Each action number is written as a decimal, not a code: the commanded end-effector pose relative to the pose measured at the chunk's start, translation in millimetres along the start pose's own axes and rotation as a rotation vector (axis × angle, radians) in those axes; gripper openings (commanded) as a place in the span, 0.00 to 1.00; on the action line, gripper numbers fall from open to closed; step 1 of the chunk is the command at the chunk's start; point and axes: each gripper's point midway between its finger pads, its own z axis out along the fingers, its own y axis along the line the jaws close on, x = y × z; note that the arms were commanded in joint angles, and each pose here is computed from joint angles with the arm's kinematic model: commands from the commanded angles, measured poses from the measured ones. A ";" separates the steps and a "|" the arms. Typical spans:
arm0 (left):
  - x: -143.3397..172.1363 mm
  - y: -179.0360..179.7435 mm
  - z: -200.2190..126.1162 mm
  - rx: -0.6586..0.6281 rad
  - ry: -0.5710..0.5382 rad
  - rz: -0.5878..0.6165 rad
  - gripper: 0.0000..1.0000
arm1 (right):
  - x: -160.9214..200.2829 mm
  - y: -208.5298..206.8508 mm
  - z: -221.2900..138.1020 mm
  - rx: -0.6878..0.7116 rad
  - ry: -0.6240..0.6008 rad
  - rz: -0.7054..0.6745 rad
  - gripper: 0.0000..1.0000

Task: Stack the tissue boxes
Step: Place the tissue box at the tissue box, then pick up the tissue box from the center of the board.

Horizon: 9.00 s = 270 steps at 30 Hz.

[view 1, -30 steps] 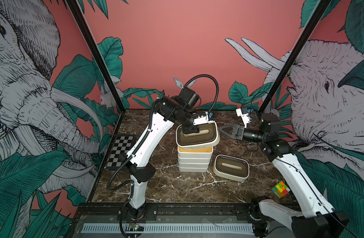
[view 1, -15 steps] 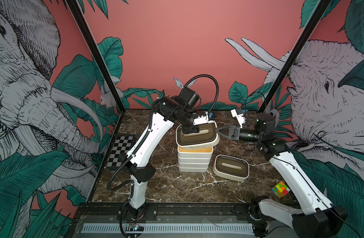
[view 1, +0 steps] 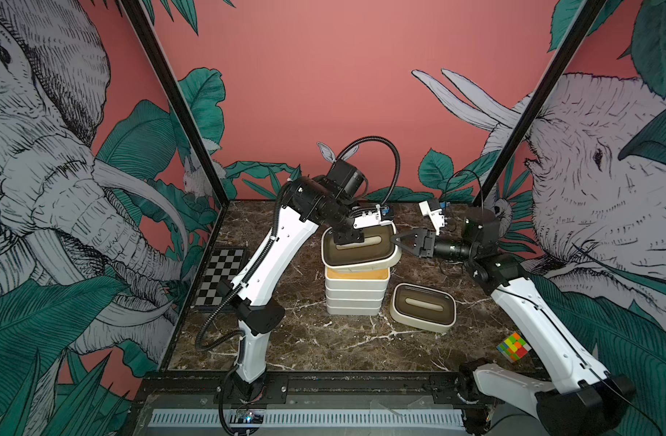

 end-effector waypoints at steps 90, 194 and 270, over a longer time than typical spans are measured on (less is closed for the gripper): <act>102.7 -34.6 -64.2 -0.211 -0.330 -1.503 0.22 | 1.4 -4.5 -0.3 0.145 0.054 -0.091 0.71; 77.9 -29.7 -44.6 -0.086 -0.362 -1.418 0.40 | 29.4 13.4 -2.1 0.102 0.114 -0.122 0.76; 79.8 -32.0 -148.5 -0.457 -0.463 -0.710 0.99 | 199.1 -181.4 -107.5 0.525 0.954 -0.971 0.74</act>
